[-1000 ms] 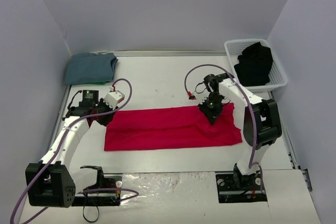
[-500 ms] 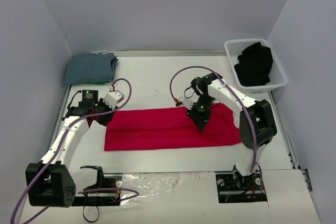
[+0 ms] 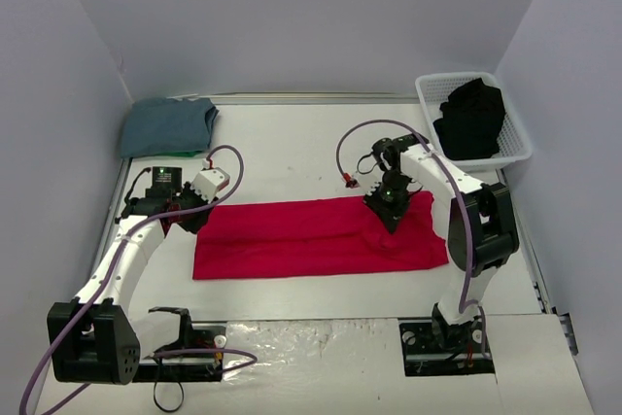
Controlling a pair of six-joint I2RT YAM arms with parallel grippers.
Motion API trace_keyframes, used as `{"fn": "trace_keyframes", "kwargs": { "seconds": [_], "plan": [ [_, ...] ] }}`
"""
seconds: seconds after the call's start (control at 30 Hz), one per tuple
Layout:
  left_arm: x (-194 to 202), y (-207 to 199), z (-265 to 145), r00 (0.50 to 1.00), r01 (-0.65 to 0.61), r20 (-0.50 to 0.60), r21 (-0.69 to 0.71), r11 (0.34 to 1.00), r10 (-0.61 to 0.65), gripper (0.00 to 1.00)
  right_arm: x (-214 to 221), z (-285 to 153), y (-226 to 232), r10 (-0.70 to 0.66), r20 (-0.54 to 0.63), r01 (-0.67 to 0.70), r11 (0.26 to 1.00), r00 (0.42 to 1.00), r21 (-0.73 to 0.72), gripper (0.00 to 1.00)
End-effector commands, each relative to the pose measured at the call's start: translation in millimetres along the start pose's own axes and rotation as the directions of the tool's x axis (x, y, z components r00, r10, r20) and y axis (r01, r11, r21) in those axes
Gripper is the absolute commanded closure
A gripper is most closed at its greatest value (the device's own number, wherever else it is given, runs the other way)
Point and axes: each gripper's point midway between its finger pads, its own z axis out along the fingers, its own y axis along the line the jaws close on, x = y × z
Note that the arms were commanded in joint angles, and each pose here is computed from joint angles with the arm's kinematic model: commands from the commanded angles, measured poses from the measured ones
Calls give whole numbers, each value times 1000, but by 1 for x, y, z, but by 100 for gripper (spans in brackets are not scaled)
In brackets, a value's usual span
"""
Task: Fold and stack the t-shirts
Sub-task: Fold the other side of the tshirt into a rectangle
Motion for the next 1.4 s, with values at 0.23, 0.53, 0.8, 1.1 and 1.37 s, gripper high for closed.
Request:
{"fn": "trace_keyframes", "kwargs": {
  "seconds": [0.23, 0.53, 0.8, 1.1, 1.37],
  "plan": [
    [-6, 1, -2, 999, 6, 34, -1, 1000, -6, 77, 14, 32, 13, 21, -147, -19, 1000, 989, 14, 90],
    [-7, 1, -3, 999, 5, 44, -7, 1000, -4, 77, -8, 53, 51, -92, -181, 84, 995, 979, -54, 91],
    [-6, 2, -3, 999, 7, 38, -12, 1000, -6, 77, -12, 79, 89, -243, -241, 209, 965, 940, -156, 89],
    [-5, 3, -3, 999, 11, 31, -16, 1000, -10, 77, -16, 82, 109, -295, -238, 247, 946, 926, -212, 90],
    [-6, 4, -3, 999, 15, 35, -19, 1000, -15, 77, -26, 23, 138, -371, -53, 341, 894, 927, -291, 87]
  ]
}}
